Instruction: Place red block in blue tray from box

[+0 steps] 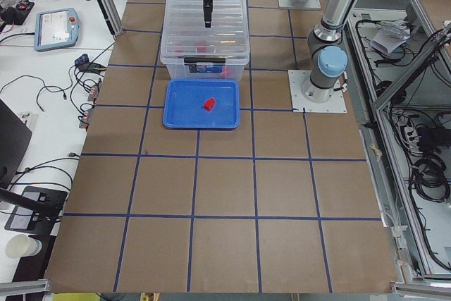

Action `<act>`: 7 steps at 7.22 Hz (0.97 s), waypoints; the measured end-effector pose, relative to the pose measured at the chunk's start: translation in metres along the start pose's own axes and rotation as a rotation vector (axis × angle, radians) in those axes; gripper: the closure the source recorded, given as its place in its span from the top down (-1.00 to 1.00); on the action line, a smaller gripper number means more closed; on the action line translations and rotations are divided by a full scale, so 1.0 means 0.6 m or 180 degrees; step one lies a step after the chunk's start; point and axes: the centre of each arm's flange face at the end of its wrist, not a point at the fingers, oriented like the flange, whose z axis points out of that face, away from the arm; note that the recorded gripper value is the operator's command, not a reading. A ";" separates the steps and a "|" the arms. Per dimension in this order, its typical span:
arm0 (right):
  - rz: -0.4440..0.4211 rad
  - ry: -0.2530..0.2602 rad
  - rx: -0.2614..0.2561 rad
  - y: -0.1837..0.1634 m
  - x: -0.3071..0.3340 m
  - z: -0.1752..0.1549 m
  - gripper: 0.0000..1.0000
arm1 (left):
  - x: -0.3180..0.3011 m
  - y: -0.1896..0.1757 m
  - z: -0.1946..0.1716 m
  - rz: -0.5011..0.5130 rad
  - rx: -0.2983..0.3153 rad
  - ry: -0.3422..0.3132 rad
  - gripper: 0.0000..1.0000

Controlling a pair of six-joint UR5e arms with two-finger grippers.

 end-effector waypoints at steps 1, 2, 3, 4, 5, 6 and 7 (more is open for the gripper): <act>0.0000 -0.0009 -0.0012 0.001 0.000 0.003 1.00 | 0.002 0.000 -0.005 -0.0002 -0.0033 0.0001 1.00; 0.0004 -0.0003 -0.0024 0.002 0.001 0.004 1.00 | 0.004 0.003 -0.004 0.0003 -0.0061 0.0003 1.00; 0.0010 0.0016 -0.0042 0.002 0.002 0.006 1.00 | 0.005 0.005 -0.004 0.0008 -0.0072 0.0006 1.00; 0.0012 0.0031 -0.0052 0.002 0.002 0.007 1.00 | 0.005 0.008 -0.006 0.0017 -0.0065 0.0009 1.00; 0.0013 0.0036 -0.0043 0.003 0.003 0.006 1.00 | 0.005 0.010 -0.007 0.0033 -0.0057 0.0012 1.00; 0.0013 0.0035 -0.0019 0.005 0.003 0.001 1.00 | 0.006 0.009 -0.006 0.0047 -0.0059 0.0013 1.00; 0.0013 0.0037 -0.0007 0.008 0.003 -0.002 1.00 | 0.007 0.008 -0.005 0.0056 -0.0062 0.0013 1.00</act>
